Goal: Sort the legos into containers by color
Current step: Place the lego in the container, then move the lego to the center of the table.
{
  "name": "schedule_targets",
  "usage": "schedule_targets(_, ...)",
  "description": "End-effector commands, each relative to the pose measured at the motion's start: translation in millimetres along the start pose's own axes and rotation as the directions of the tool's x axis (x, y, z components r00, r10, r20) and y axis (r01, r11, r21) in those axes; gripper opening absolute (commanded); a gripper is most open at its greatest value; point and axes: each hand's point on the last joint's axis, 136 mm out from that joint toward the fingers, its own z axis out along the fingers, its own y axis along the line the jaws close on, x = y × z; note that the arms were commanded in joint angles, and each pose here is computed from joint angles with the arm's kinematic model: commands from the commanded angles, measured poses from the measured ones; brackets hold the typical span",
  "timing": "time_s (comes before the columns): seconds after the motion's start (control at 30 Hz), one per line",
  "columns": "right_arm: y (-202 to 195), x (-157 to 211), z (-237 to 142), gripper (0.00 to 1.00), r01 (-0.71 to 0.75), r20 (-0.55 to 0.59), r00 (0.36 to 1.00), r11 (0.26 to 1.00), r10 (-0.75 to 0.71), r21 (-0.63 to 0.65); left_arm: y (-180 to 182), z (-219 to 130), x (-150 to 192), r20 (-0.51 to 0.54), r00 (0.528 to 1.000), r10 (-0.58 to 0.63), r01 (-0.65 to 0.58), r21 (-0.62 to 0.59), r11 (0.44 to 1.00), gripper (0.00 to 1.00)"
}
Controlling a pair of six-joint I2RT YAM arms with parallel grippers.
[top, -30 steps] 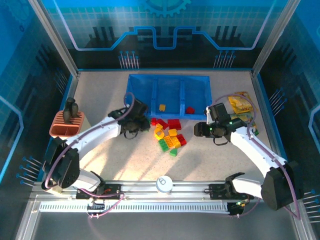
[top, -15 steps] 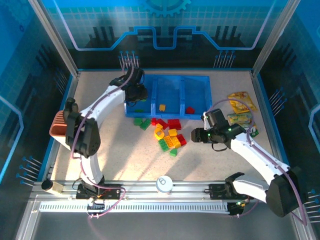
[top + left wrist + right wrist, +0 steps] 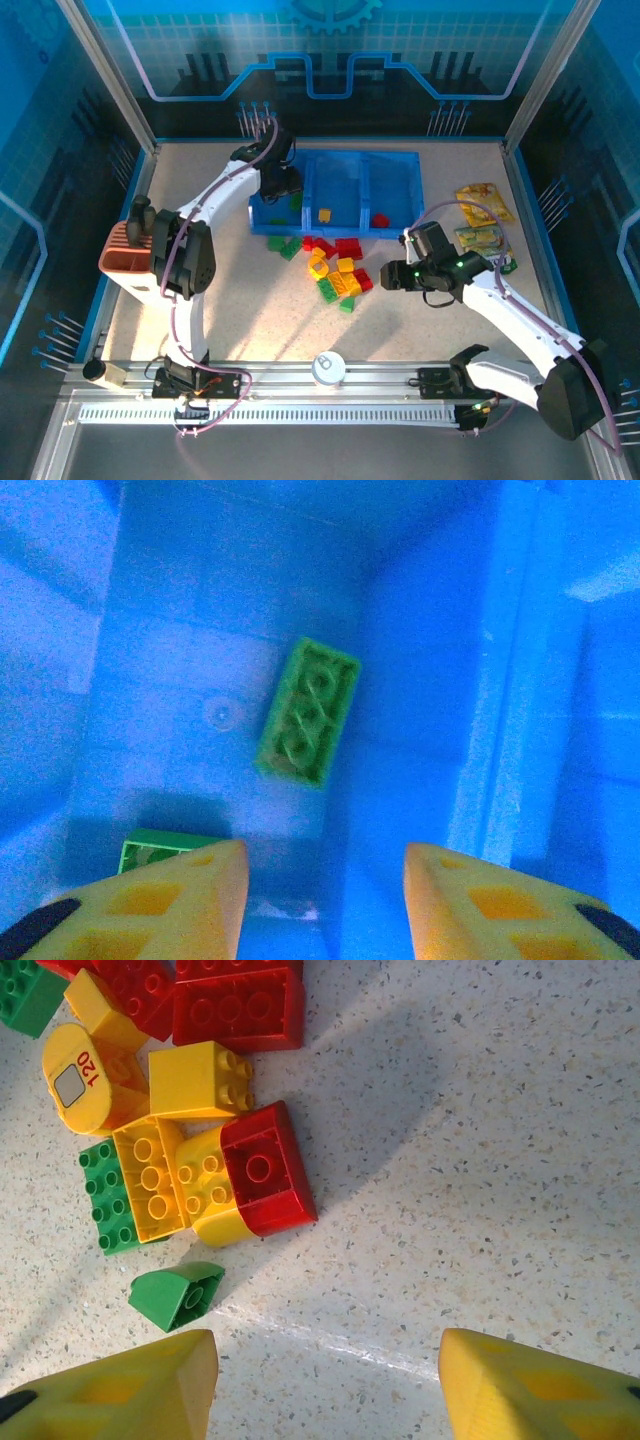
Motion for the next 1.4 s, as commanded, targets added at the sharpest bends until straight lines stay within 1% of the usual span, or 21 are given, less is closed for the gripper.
schedule_targets(0.0,4,1,-5,0.62,0.003,0.0,1.0,1.0,-0.003,-0.005,-8,-35,-6,0.031,1.0,-0.004,0.002,0.058,0.998,0.47)
schedule_targets(0.13,7,-3,-1,0.63,0.011,-0.008,1.0,1.0,-0.011,-0.005,-13,-71,-3,0.099,0.995,-0.018,0.006,0.124,0.992,0.5)
schedule_targets(0.23,12,-7,4,0.64,0.024,-0.02,1.0,1.0,-0.024,-0.007,-14,-99,11,0.15,0.989,0.0,-0.024,0.154,0.988,0.51)
schedule_targets(0.33,18,-12,12,0.65,0.041,-0.038,0.998,0.999,-0.041,-0.004,-14,-120,37,0.188,0.981,0.049,-0.081,0.163,0.983,0.53)
schedule_targets(0.4,22,-16,18,0.65,0.048,-0.047,0.998,0.999,-0.048,-0.001,-12,-128,61,0.199,0.976,0.085,-0.118,0.159,0.98,0.54)
schedule_targets(0.5,18,-12,33,0.63,0.05,-0.097,0.994,0.998,-0.046,0.038,-2,-132,93,0.194,0.974,0.117,-0.147,0.149,0.978,0.55)
schedule_targets(0.53,22,-19,33,0.63,0.053,-0.09,0.995,0.998,-0.05,0.038,2,-132,103,0.185,0.976,0.119,-0.147,0.147,0.978,0.55)
schedule_targets(0.6,22,-20,41,0.63,0.057,-0.111,0.992,0.997,-0.051,0.052,11,-131,125,0.163,0.979,0.119,-0.145,0.158,0.977,0.55)
schedule_targets(0.63,23,-20,44,0.62,0.059,-0.121,0.991,0.997,-0.052,0.054,13,-130,134,0.157,0.98,0.121,-0.148,0.171,0.974,0.55)
schedule_targets(0.7,24,-18,54,0.62,0.073,-0.149,0.987,0.995,-0.062,0.068,12,-132,152,0.166,0.976,0.139,-0.177,0.244,0.953,0.57)
schedule_targets(0.77,25,-17,62,0.62,0.086,-0.177,0.982,0.993,-0.071,0.081,17,-136,163,0.184,0.976,0.117,-0.168,0.292,0.942,0.58)
schedule_targets(0.87,25,-15,75,0.62,0.09,-0.211,0.975,0.991,-0.068,0.095,28,-142,175,0.196,0.977,0.086,-0.147,0.32,0.936,0.59)
schedule_targets(1.07,25,-13,91,0.6,0.079,-0.248,0.967,0.992,-0.052,0.1,51,-142,197,0.152,0.985,0.085,-0.127,0.29,0.949,0.59)
schedule_targets(1.2,23,-13,98,0.59,0.074,-0.256,0.966,0.991,-0.043,0.11,59,-142,205,0.148,0.987,0.066,-0.108,0.296,0.949,0.59)
schedule_targets(1.37,24,-11,105,0.59,0.066,-0.268,0.963,0.992,-0.035,0.105,60,-141,209,0.144,0.988,0.06,-0.102,0.302,0.948,0.59)
